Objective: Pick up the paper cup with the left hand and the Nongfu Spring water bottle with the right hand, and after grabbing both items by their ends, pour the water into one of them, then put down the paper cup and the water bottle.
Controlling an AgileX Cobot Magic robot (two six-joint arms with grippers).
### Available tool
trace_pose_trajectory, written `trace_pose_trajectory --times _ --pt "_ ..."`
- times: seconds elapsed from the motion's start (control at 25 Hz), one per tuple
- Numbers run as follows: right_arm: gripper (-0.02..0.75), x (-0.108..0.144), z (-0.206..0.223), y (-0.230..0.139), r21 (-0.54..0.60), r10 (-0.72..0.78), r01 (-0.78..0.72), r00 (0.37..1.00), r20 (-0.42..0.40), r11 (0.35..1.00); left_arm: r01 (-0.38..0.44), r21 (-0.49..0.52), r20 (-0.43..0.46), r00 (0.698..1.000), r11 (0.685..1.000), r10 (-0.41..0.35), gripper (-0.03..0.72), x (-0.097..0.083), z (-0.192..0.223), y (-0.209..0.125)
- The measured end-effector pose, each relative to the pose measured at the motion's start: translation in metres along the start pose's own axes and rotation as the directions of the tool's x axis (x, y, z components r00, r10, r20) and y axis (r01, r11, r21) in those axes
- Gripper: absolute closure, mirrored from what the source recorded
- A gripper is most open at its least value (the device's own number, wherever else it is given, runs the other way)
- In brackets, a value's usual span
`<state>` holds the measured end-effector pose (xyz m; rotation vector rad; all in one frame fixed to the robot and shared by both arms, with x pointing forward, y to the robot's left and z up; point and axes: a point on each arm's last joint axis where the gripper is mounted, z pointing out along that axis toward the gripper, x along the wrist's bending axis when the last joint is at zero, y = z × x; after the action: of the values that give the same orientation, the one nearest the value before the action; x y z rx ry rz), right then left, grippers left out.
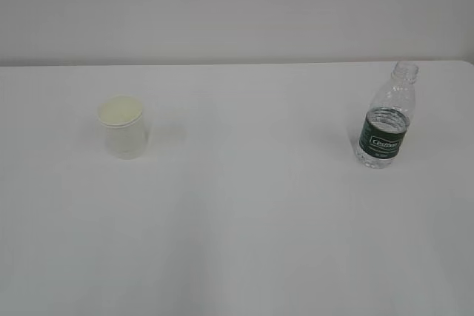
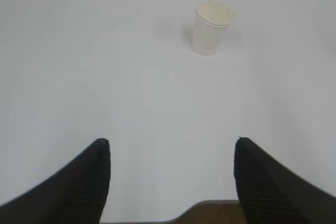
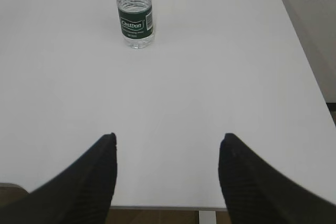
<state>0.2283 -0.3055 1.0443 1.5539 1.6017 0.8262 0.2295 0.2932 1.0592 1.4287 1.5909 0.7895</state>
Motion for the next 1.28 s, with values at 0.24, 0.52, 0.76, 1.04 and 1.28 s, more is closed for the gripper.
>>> trace_pose_trajectory --times 0.24,0.52,0.76,1.04,1.28 --pt "0.274 0.0 0.0 0.0 0.0 0.0 0.0 1.0 0.0 1.0 0.0 0.0 0.0 1.0 1.0 0.0 0.17 0.0 0.0 0.0" --pt "0.274 0.0 0.0 0.0 0.0 0.0 0.0 1.0 0.0 1.0 0.0 0.0 0.0 1.0 1.0 0.0 0.171 0.0 0.0 0.0" --pt "0.274 0.0 0.0 0.0 0.0 0.0 0.0 1.0 0.0 1.0 0.0 -0.002 0.0 1.0 1.0 0.0 0.173 0.0 0.0 0.0" --pt "0.274 0.001 -0.009 0.014 -0.118 0.031 -0.033 0.999 -0.022 0.992 0.0 -0.034 0.004 1.0 0.999 0.0 0.173 0.0 -0.001 0.003" --pt "0.274 0.001 -0.015 0.03 -0.2 0.038 -0.044 0.999 -0.032 0.979 0.001 -0.181 0.019 1.0 0.983 0.002 0.197 -0.004 -0.007 0.027"
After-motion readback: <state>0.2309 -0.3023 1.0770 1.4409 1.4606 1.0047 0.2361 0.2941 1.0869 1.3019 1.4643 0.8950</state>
